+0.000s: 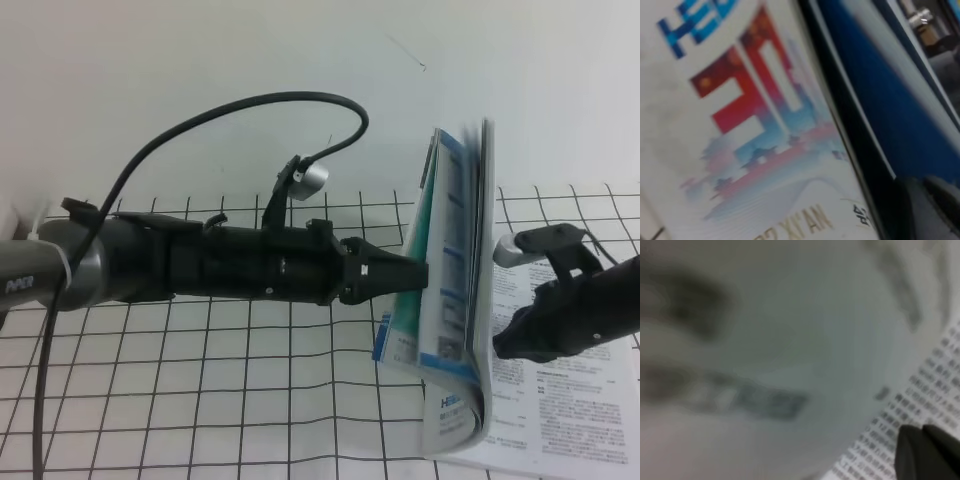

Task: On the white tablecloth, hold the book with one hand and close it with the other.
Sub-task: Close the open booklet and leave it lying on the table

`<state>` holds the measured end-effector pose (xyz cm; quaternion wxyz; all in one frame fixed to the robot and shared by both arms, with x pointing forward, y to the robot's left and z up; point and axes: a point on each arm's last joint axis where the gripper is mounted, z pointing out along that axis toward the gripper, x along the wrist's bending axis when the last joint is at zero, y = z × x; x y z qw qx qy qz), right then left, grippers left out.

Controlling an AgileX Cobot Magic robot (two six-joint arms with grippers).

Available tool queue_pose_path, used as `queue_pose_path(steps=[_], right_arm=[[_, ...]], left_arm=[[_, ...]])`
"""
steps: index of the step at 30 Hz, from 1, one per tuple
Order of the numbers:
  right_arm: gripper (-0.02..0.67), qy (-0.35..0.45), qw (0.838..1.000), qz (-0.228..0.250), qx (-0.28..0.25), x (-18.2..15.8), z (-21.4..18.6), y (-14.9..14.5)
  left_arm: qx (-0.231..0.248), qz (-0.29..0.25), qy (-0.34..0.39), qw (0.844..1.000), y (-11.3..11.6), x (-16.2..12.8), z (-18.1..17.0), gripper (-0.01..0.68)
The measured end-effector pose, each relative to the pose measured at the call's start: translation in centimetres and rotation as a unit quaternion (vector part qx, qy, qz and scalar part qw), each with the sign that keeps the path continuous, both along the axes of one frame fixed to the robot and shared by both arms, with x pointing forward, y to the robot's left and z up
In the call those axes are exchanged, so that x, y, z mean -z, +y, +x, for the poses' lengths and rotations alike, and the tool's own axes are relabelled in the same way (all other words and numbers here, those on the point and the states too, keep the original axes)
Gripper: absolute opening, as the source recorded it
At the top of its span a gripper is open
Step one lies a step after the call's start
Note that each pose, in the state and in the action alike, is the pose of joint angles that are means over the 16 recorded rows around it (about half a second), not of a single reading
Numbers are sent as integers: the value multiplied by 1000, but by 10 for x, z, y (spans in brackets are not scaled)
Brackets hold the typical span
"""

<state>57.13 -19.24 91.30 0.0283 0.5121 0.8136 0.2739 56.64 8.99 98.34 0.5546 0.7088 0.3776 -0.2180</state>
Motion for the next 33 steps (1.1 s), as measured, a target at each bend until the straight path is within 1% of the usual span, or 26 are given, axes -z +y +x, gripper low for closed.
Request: queue_pose_path(steps=[3, 7, 11, 16, 20, 24, 28, 33], right_arm=[[-3, -31, 999, -12, -1, -15, -1, -2], [-3, -76, 996, -37, -6, -40, -5, -6], [-3, -117, 991, -64, -11, -67, -12, -12], [-3, -161, 982, -97, -11, -102, -26, -21], [-3, -194, 974, -120, -9, -131, -43, -29], [-3, -219, 967, -132, -9, -160, -65, -37], [-3, -236, 961, -145, -14, -185, -94, -46], [-3, -247, 952, -177, -17, -207, -134, -60]], left_arm=[[16, -30, -11, 999, -2, -6, -2, -3], [35, -54, -21, 998, -5, -11, -6, -3], [48, -62, -25, 997, -6, -13, -8, -3], [51, -66, -27, 996, -6, -21, -11, -3], [51, -72, -42, 995, -4, -35, -14, -3], [47, -76, -79, 993, 4, -59, -18, -2], [32, -51, -134, 989, 19, -89, -25, -2], [-5, 29, -206, 978, 48, -124, -38, -2]])
